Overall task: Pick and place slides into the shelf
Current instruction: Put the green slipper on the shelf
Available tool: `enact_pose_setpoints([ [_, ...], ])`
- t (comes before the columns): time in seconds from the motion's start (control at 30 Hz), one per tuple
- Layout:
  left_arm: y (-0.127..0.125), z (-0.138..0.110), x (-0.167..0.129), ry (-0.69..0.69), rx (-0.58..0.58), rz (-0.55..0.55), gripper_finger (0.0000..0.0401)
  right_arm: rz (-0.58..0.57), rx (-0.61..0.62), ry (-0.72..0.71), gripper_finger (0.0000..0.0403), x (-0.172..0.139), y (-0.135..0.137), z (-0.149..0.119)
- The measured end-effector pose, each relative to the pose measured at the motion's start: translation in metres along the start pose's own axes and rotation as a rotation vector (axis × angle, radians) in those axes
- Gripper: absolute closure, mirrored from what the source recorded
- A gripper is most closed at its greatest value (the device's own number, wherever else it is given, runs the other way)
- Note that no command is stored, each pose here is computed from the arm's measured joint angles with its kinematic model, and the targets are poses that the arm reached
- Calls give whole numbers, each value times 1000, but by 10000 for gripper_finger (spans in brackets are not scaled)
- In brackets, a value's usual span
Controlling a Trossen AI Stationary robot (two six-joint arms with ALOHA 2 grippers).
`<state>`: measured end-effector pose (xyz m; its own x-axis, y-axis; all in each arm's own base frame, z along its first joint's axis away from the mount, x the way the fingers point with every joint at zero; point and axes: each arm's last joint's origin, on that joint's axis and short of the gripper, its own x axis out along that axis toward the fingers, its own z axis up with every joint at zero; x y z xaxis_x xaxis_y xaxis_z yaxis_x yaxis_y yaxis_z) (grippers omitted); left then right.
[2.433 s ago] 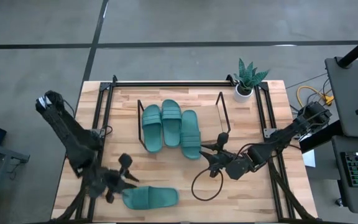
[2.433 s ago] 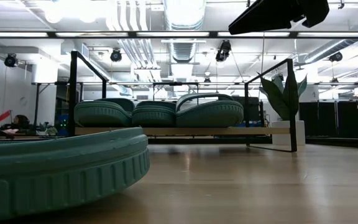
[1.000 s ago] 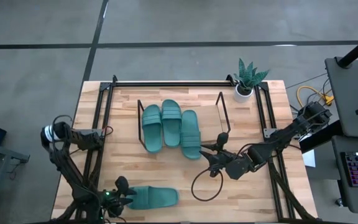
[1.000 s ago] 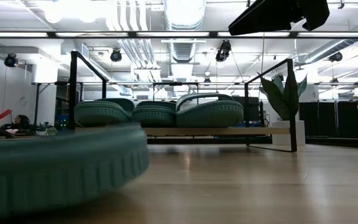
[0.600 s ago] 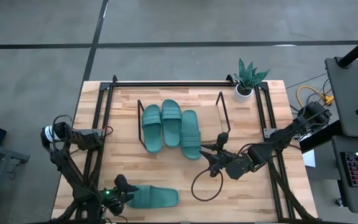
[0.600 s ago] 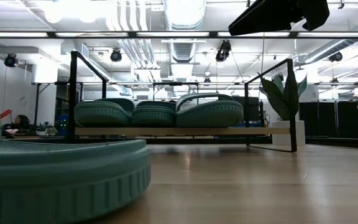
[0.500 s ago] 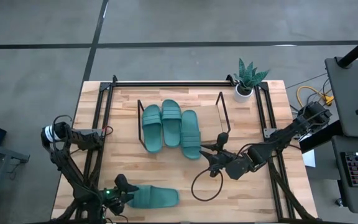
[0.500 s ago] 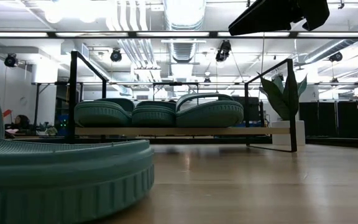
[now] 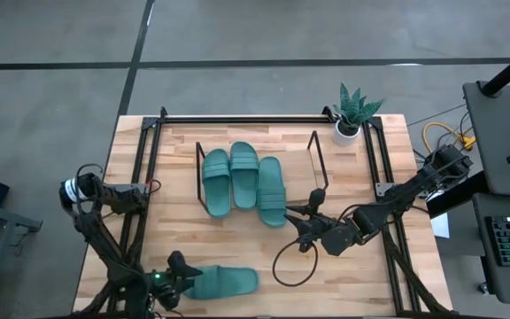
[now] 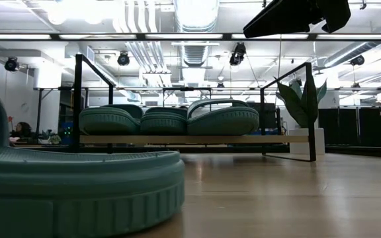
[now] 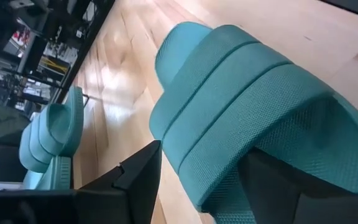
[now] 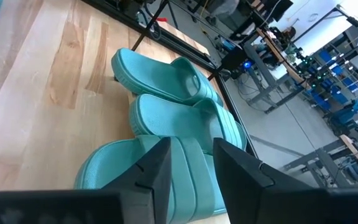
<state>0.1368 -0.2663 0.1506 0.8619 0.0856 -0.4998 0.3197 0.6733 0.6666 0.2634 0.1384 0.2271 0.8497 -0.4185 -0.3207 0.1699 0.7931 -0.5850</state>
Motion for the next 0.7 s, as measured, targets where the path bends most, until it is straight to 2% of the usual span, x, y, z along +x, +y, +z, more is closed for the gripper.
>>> enact_pose_setpoints([
  [0.17,2,0,5,14,-16,-23,257,4,0,0,299,0,0,0],
  [0.43,6,1,7,16,30,11,390,4,-26,-1,308,0,0,0],
  [0.6,16,5,0,-3,107,49,398,2,-41,0,312,0,0,0],
  [0.7,30,10,-9,-31,111,64,399,1,-50,-4,315,-1,-1,1],
])
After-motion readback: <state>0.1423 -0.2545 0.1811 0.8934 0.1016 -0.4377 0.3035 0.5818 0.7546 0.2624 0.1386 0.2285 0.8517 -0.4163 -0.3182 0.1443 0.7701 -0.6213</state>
